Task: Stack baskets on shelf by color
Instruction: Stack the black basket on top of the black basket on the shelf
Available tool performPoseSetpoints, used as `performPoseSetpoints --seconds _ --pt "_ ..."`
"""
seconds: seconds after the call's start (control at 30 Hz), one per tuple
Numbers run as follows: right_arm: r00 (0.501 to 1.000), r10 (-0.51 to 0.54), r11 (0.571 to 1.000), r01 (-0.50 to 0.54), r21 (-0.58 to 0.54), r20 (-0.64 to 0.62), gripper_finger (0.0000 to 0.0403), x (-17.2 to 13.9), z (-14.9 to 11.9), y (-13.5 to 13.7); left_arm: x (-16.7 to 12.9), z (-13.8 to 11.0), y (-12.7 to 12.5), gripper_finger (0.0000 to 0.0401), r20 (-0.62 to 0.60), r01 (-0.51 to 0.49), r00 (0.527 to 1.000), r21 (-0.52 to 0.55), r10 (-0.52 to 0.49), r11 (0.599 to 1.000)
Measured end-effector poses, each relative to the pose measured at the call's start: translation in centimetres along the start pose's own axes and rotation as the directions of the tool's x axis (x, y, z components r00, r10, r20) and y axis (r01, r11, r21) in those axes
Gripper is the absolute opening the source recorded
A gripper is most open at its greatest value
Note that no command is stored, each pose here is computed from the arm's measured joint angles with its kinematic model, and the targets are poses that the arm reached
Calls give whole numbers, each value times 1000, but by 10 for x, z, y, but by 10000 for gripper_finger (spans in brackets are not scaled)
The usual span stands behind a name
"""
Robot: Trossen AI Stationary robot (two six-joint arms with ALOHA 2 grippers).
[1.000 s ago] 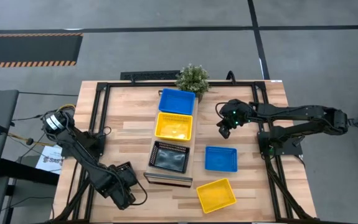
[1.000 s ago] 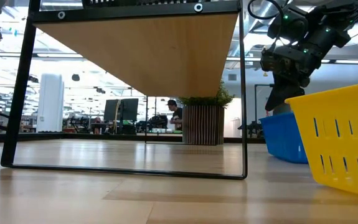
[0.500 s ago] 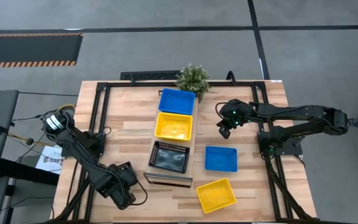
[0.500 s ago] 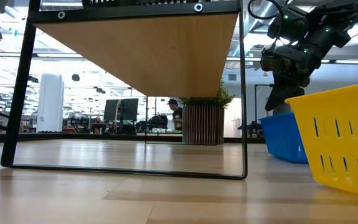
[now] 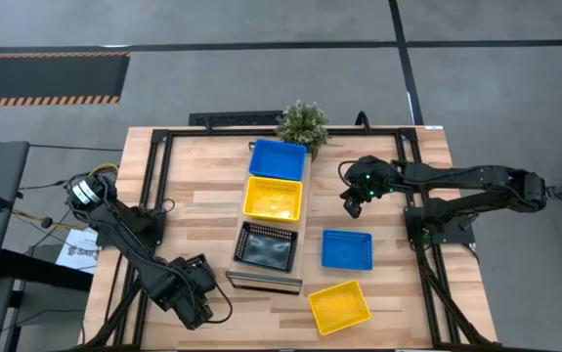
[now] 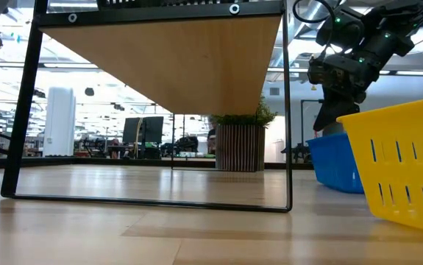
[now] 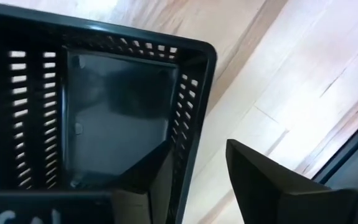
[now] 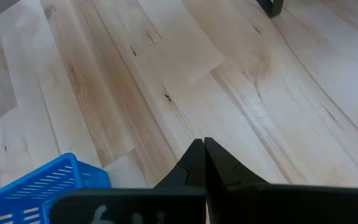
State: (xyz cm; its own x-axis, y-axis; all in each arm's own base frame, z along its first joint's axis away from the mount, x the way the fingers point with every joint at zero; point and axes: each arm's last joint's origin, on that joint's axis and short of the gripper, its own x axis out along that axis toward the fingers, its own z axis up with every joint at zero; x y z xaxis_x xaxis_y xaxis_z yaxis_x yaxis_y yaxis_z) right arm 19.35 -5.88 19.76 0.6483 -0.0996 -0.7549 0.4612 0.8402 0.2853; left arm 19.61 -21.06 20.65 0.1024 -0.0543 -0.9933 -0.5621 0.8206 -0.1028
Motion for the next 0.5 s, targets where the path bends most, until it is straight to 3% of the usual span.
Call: performPoseSetpoints --seconds 0.5 --pt "1000 -3 1000 3 -18 1 7 0 0 0 12 -1 4 102 -48 22 999 22 -21 1000"
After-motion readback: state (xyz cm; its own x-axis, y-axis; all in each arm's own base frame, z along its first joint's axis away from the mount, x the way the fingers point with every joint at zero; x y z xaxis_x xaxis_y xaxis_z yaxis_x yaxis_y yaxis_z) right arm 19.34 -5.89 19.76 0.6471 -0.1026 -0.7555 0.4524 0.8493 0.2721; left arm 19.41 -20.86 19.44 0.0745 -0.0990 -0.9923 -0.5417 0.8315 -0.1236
